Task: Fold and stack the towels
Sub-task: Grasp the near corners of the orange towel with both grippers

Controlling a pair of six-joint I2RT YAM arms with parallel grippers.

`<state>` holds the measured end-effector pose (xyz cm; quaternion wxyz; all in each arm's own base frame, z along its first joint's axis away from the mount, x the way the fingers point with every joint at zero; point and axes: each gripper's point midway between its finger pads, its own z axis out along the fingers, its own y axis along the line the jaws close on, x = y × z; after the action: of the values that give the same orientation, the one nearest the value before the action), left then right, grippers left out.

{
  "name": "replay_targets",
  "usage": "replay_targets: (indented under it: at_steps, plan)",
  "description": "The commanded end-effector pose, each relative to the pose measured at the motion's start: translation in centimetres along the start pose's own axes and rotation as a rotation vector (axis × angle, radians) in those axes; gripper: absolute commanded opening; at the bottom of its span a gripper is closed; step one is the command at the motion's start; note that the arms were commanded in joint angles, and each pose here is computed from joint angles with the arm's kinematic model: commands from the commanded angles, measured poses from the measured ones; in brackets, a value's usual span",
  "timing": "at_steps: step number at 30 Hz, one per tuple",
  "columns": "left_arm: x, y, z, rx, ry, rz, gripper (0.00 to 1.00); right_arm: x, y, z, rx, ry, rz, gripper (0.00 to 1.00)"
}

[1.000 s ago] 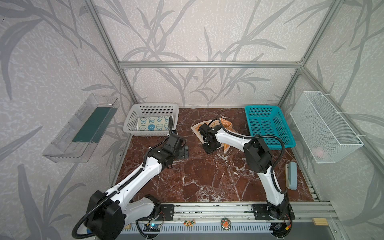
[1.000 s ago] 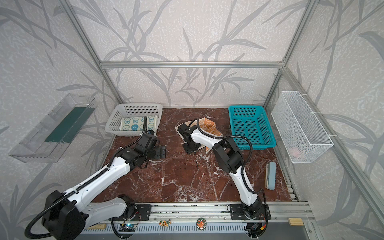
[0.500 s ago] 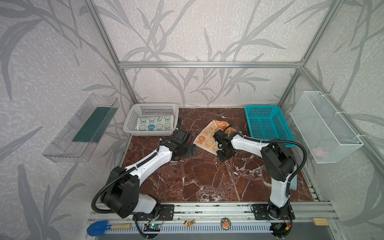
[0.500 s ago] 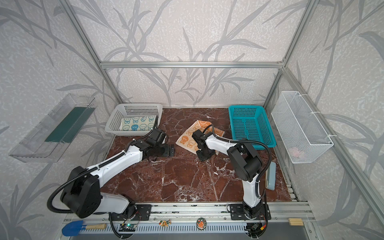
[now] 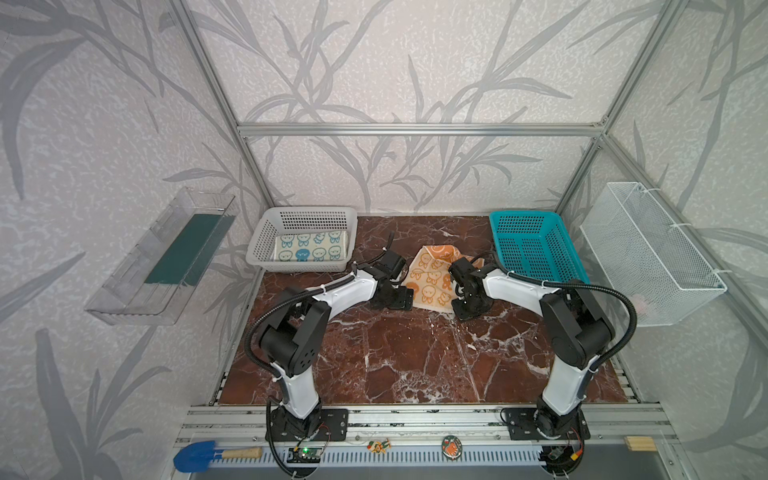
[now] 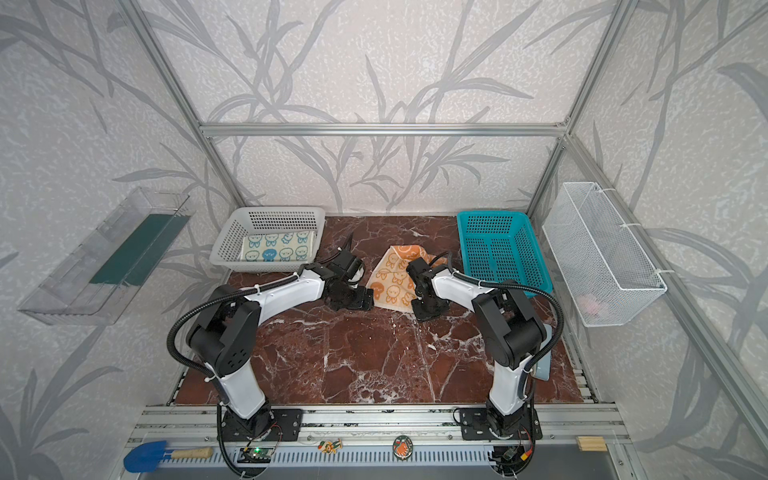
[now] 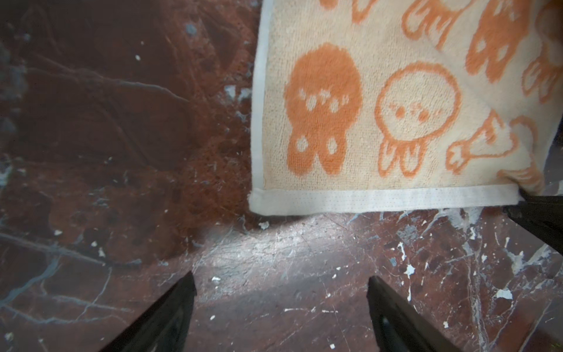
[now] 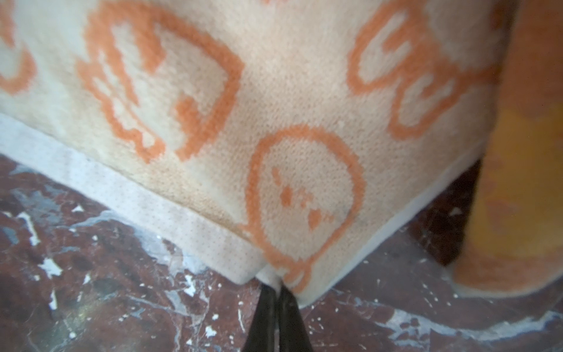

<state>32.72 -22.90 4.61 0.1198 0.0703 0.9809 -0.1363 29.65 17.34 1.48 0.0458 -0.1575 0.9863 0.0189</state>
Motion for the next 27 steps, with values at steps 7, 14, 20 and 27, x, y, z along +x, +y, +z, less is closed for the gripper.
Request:
replay_targets:
  at_steps: [7, 14, 20, 27]
  plan:
    - [-1.0, 0.8, 1.8, -0.089, 0.002, 0.043, 0.74, 1.1, 0.2, 0.0, -0.025, 0.022, -0.004, 0.00]
    - [-2.0, 1.2, 3.0, -0.125, -0.003, 0.052, 0.64, 1.3, 0.2, 0.3, -0.020, 0.027, -0.009, 0.00]
    - [-1.6, 1.8, 4.4, -0.159, 0.028, 0.072, 0.47, 1.3, 0.2, 0.3, -0.023, 0.026, -0.012, 0.00]
    - [-0.2, 2.4, 5.2, -0.174, 0.062, 0.070, 0.34, 1.0, 0.2, 0.1, -0.033, 0.017, -0.006, 0.00]
